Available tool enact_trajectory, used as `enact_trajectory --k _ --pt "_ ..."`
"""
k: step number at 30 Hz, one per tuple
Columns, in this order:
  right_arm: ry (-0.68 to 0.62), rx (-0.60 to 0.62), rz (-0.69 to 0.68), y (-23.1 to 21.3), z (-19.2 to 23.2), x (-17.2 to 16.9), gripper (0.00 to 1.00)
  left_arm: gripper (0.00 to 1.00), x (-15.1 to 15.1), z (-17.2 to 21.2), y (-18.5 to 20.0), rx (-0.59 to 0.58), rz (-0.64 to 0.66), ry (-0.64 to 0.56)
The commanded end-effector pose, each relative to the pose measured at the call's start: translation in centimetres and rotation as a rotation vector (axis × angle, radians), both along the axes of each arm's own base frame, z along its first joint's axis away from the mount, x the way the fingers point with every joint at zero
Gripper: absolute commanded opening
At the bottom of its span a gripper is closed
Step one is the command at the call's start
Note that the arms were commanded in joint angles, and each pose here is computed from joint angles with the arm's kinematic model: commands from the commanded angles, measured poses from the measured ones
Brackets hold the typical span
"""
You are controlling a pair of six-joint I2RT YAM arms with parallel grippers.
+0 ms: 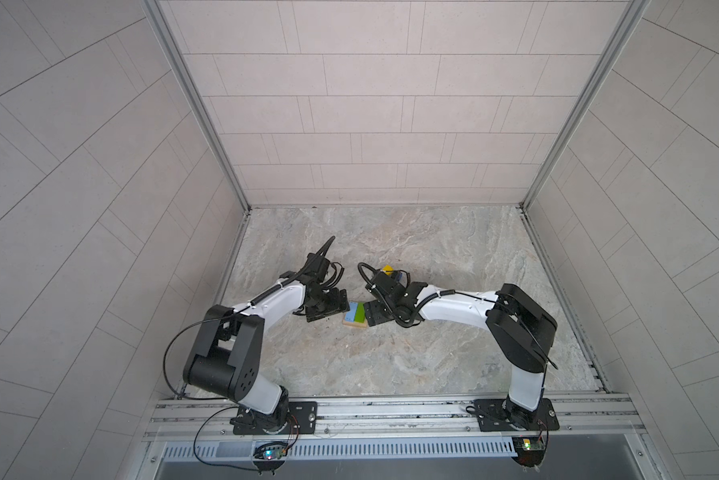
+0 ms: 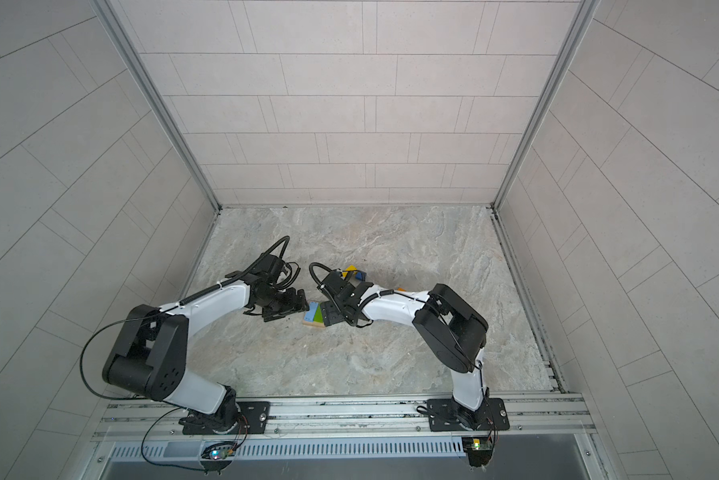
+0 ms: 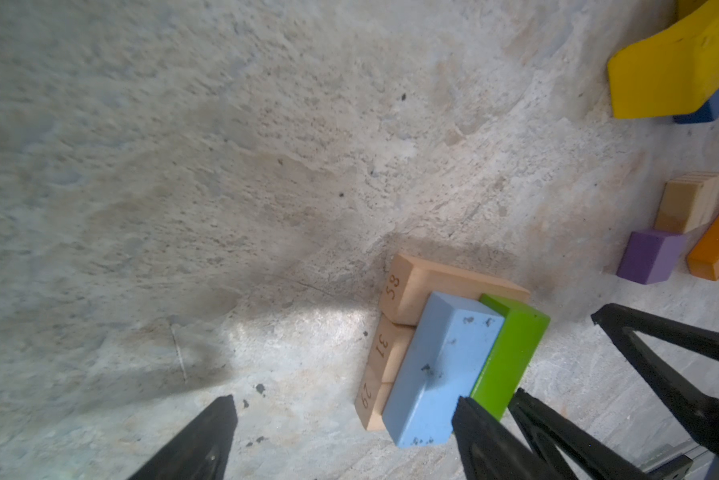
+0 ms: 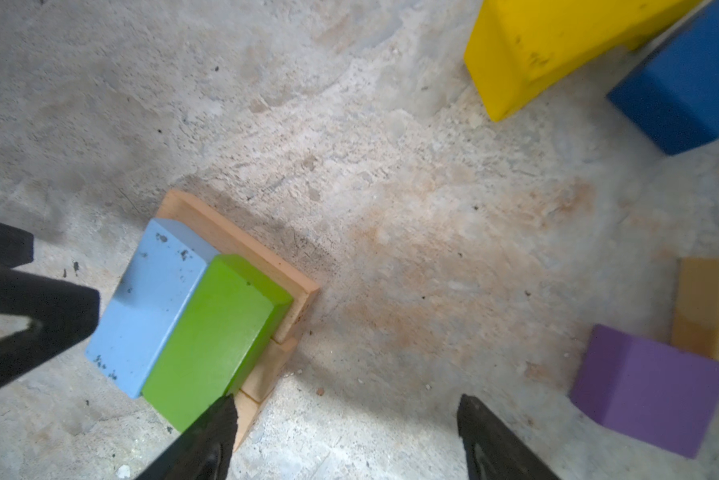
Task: Build the wood block tower
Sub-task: 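Raise both grippers away from the stack toward the loose blocks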
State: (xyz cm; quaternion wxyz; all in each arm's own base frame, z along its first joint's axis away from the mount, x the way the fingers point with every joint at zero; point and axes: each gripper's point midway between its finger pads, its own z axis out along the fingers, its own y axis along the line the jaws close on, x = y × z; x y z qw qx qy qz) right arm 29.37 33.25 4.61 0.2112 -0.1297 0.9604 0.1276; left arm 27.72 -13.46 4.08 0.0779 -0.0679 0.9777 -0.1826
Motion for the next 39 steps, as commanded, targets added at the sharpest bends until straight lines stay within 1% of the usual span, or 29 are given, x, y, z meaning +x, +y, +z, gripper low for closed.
enact_trajectory --k 1,6,12,18,24,27,34,39 --pt "-0.038 0.008 -0.018 -0.5 2.2 0.2 0.84 0.89 0.2 0.9 0.3 0.024 0.004 -0.02" --pt "-0.048 0.007 -0.031 -1.3 2.8 0.5 0.84 0.9 -0.2 0.8 1.3 0.068 0.033 -0.014" --pt "-0.056 0.0 -0.056 -2.5 3.2 1.1 0.85 0.9 -0.4 1.3 1.9 0.089 0.049 -0.027" --pt "-0.071 -0.008 -0.095 -4.5 4.1 2.1 0.85 0.9 -0.6 1.3 1.4 0.062 0.043 -0.017" --pt "-0.087 -0.021 -0.12 -7.0 5.5 3.0 0.85 0.9 -0.2 4.1 -0.1 -0.019 -0.019 -0.062" --pt "-0.095 -0.032 -0.113 -8.1 6.1 3.7 0.85 0.9 -0.1 5.8 -0.4 -0.035 -0.053 -0.096" --pt "-0.115 -0.037 -0.034 -9.5 8.3 5.9 0.85 0.9 -0.8 9.4 -0.7 -0.034 -0.179 -0.142" --pt "-0.114 -0.035 0.017 -9.4 8.9 7.5 0.85 0.9 -1.1 10.1 -1.3 -0.077 -0.211 -0.18"
